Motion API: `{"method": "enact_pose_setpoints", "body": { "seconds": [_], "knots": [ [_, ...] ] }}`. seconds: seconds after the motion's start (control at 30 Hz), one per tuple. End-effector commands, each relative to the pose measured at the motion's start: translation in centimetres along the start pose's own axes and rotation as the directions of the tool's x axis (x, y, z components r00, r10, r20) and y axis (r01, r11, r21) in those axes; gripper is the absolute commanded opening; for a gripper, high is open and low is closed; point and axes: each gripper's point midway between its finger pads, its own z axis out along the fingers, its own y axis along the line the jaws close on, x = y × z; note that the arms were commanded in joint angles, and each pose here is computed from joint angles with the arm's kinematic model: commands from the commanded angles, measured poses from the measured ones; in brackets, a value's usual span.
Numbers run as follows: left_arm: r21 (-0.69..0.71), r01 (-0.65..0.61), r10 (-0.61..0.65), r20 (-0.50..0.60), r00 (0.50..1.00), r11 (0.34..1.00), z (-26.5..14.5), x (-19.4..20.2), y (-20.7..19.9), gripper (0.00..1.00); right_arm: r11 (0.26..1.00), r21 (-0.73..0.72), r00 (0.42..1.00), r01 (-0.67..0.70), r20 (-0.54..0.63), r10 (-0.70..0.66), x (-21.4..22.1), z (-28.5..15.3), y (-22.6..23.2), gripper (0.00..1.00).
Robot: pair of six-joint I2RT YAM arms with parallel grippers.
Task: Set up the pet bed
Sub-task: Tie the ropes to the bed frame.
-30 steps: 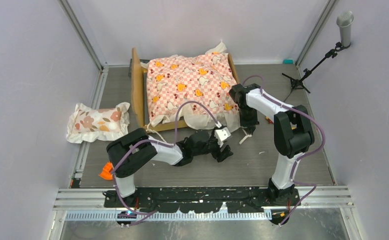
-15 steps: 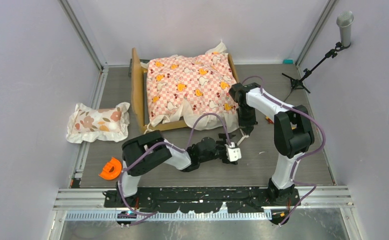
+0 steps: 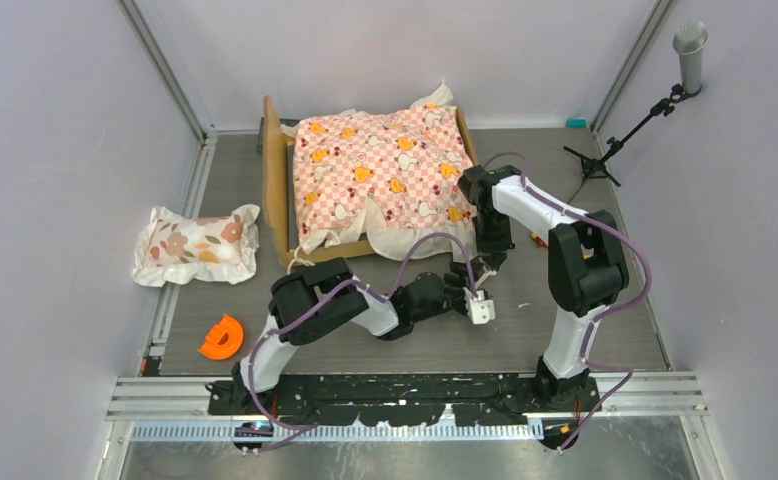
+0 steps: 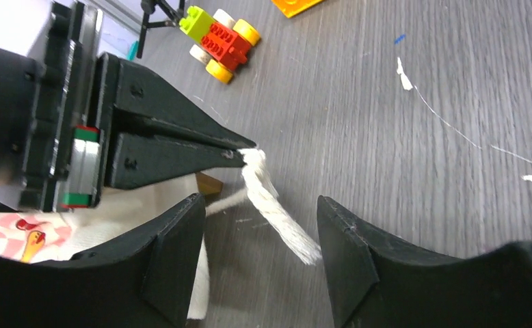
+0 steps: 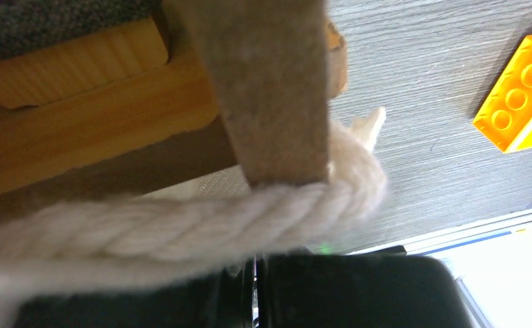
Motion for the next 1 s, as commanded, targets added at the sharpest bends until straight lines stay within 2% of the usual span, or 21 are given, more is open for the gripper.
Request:
{"method": "enact_pose_setpoints", "body": {
  "seconds": [0.0, 0.2, 0.3, 0.4, 0.47, 0.83, 0.97],
  "knots": [
    [-0.089, 0.01, -0.002, 0.091, 0.996, 0.996, 0.8, -3.1, 2.8, 0.62, 0.999, -0.05, 1.0, 0.015, 0.023, -0.014, 0.1, -1.2, 0.4, 0.01],
    [-0.071, 0.054, -0.047, 0.095, 0.994, 0.996, 1.4, -3.1, 2.4, 0.6, 0.998, -0.059, 1.0, 0.011, 0.027, -0.009, 0.2, -1.4, 0.5, 0.01],
    [-0.076, 0.064, -0.058, 0.081, 0.995, 0.995, 1.8, -2.7, 2.4, 0.53, 0.998, -0.065, 1.0, 0.009, 0.028, -0.007, 0.3, -1.4, 0.5, 0.01],
    [-0.069, 0.068, -0.063, 0.074, 0.995, 0.995, 2.2, -2.7, 2.3, 0.4, 0.998, -0.068, 1.0, 0.009, 0.028, -0.008, 0.4, -1.4, 0.6, 0.01],
    [-0.062, 0.071, -0.066, 0.074, 0.995, 0.996, 2.3, -2.7, 2.2, 0.37, 0.998, -0.068, 1.0, 0.009, 0.029, -0.007, 0.4, -1.4, 0.5, 0.01],
    [-0.043, 0.11, -0.108, 0.057, 0.993, 0.993, 2.4, -1.8, 1.2, 0.37, 0.996, -0.089, 0.999, 0.002, 0.04, 0.001, 0.4, -1.9, 0.7, 0.01],
    [-0.044, 0.118, -0.115, 0.06, 0.992, 0.992, 2.5, -1.8, 1.2, 0.33, 0.996, -0.092, 0.999, 0.003, 0.04, 0.001, 0.5, -1.9, 0.7, 0.01]
  ]
}}
